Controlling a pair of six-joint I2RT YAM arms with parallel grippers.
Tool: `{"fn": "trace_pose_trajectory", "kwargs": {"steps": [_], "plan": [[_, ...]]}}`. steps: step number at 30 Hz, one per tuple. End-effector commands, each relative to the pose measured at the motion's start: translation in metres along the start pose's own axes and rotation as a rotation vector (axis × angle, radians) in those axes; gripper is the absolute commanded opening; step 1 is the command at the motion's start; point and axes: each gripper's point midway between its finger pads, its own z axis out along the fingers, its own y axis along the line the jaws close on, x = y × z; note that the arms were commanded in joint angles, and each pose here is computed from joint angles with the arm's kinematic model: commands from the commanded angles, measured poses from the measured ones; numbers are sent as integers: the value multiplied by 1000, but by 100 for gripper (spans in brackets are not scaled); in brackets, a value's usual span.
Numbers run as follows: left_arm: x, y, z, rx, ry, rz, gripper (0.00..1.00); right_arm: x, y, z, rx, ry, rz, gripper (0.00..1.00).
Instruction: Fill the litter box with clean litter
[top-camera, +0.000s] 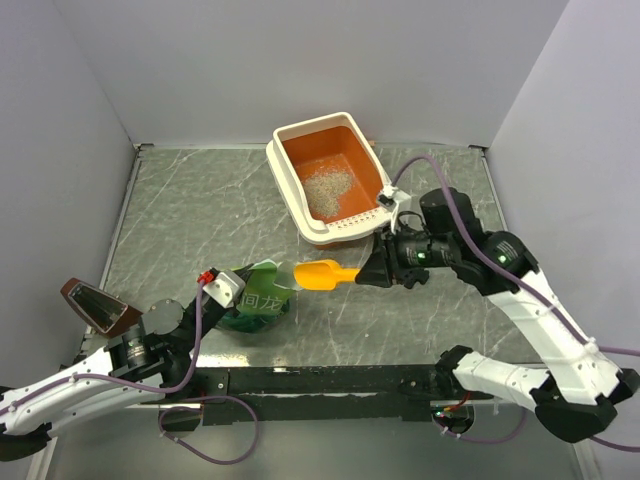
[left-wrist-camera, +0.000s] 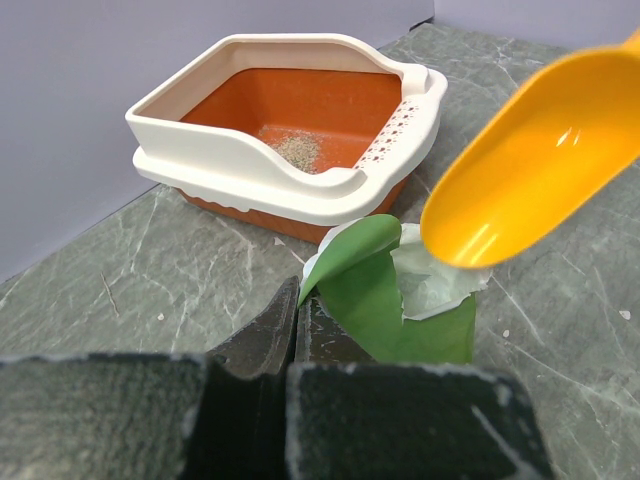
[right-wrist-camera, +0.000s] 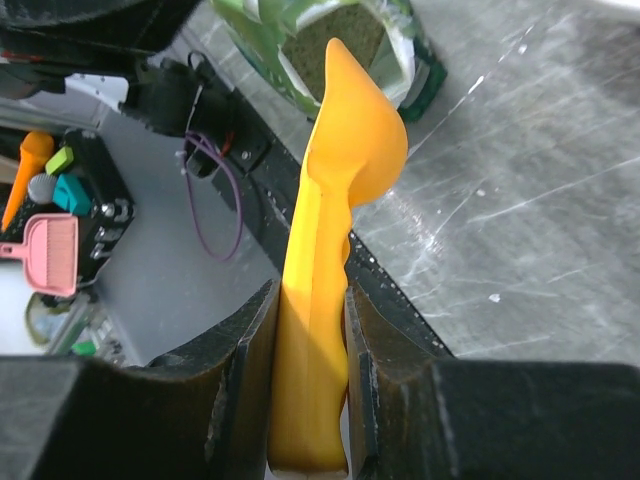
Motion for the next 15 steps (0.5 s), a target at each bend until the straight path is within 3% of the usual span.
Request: {"fn": "trace_pose_trajectory", "kwargs": {"steps": [1,15], "plan": [[-23,4,0,-11,-71,-49,1,-1,2,20,-52,48,21,0],[-23,-3,2,24,-70,-54,1,-4,-10,99,-108,279,129,0]]}}
